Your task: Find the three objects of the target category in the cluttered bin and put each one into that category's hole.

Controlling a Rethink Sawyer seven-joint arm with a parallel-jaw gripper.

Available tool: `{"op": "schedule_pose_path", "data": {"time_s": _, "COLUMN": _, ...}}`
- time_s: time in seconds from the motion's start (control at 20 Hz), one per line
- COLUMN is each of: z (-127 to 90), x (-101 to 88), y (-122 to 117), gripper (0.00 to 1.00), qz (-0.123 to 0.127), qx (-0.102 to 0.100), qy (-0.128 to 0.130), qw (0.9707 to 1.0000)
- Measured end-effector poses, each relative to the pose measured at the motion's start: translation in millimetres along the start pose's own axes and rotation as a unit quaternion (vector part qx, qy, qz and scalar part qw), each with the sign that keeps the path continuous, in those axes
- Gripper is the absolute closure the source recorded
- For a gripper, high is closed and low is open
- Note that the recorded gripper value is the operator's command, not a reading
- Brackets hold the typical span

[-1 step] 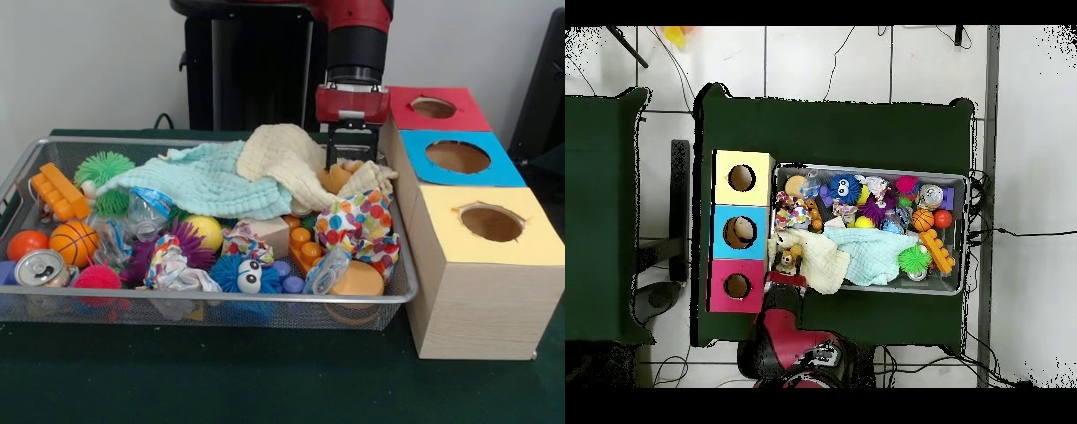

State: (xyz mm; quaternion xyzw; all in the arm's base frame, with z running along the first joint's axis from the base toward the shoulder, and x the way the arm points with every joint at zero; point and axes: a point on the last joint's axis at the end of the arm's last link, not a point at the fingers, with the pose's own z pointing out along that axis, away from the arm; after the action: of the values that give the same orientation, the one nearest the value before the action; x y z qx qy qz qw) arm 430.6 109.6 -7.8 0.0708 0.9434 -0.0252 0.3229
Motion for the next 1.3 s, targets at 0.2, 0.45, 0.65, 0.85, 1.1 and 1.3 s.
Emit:
{"op": "schedule_pose_path", "data": {"time_s": 0.2, "z": 3, "x": -0.2, "y": 2, "gripper": 0.0, "qz": -0.008, "qx": -0.002, "qy": -0.007, "qw": 0.9999}}
{"op": "schedule_pose_path", "data": {"time_s": 0.45, "z": 5, "x": -1.6, "y": 2, "gripper": 1.0, "qz": -0.014, "qx": -0.002, "qy": -0.016, "qw": 0.9998}}
{"op": "schedule_pose_path", "data": {"time_s": 0.65, "z": 5, "x": -2.3, "y": 1, "gripper": 1.0, "qz": -0.014, "qx": -0.002, "qy": -0.017, "qw": 0.9997}}
{"op": "schedule_pose_path", "data": {"time_s": 0.85, "z": 5, "x": -3.3, "y": 1, "gripper": 1.0, "qz": -0.014, "qx": -0.002, "qy": -0.018, "qw": 0.9997}}
{"op": "schedule_pose_path", "data": {"time_s": 1.1, "z": 3, "x": -11.6, "y": 3, "gripper": 1.0, "qz": -0.013, "qx": -0.003, "qy": -0.026, "qw": 0.9996}}
{"op": "schedule_pose_path", "data": {"time_s": 1.3, "z": -2, "x": -28.6, "y": 5, "gripper": 1.0, "qz": -0.009, "qx": -0.003, "qy": -0.033, "qw": 0.9994}}
